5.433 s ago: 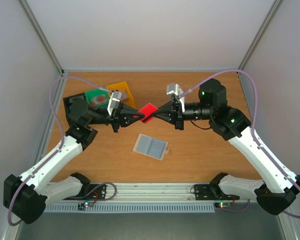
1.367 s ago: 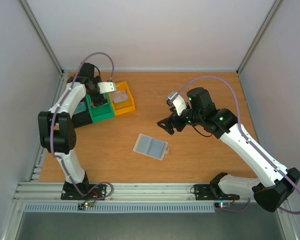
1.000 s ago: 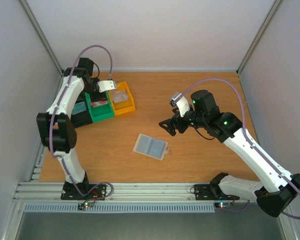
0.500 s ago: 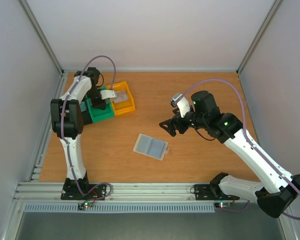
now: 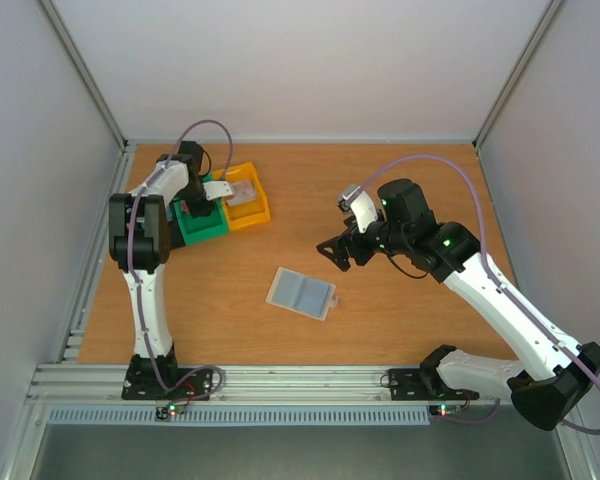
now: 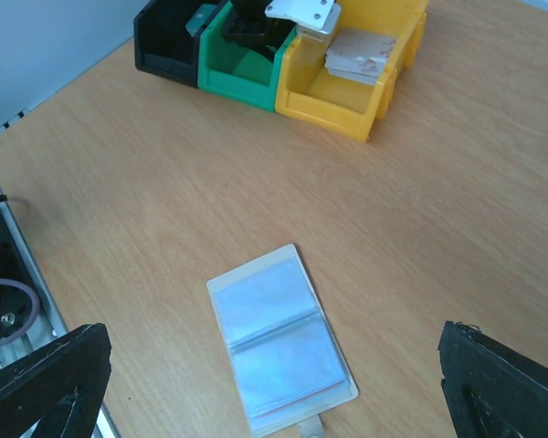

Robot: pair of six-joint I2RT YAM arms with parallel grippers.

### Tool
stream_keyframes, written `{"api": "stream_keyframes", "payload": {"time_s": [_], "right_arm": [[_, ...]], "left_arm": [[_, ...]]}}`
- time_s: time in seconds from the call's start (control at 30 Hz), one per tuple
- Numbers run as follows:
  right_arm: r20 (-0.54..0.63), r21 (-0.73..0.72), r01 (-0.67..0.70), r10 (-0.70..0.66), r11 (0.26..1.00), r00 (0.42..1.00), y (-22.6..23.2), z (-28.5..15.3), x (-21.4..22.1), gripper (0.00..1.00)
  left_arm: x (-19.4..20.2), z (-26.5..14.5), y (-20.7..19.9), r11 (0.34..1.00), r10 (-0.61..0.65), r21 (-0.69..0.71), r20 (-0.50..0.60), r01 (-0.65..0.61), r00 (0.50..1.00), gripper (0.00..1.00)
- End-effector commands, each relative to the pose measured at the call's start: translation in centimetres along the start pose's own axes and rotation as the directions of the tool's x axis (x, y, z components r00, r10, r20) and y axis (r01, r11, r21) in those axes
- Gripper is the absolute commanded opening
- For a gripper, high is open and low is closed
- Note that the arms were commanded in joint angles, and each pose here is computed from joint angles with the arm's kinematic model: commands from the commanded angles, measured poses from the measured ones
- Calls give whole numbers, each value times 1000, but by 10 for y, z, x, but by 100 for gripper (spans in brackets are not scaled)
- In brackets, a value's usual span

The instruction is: Take the credit cards out of the card holder

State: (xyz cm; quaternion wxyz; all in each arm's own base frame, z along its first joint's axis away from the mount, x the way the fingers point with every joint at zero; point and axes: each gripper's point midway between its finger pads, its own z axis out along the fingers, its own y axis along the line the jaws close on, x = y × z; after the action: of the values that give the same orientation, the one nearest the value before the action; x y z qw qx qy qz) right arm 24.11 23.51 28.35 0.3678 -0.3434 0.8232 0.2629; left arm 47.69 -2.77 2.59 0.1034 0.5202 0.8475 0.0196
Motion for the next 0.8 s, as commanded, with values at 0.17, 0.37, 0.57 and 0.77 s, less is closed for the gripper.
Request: {"api": "stream_keyframes", "payload": {"time_s": [0.17,0.37,0.57,0.77], "right_arm": [[14,3,4,-4,1000,1000,0,-4,-9,99],[10,19,-20,20,1000,1000,-4,-2,-8,98],[-49,152,-143,152,978,987,-27,1,10,99],[-157,239,-315,356,919,921,-38,24,49,89]], "left_arm": [[-8,-4,24,992,-26,-118,60,33,998,17],[-22,-56,-20,1000,10,11,186,-13,983,20],[-26,-134,-42,1000,7,-1,254,-7,967,37],[-41,-213,-85,999,43,-14,427,-41,903,59]]}}
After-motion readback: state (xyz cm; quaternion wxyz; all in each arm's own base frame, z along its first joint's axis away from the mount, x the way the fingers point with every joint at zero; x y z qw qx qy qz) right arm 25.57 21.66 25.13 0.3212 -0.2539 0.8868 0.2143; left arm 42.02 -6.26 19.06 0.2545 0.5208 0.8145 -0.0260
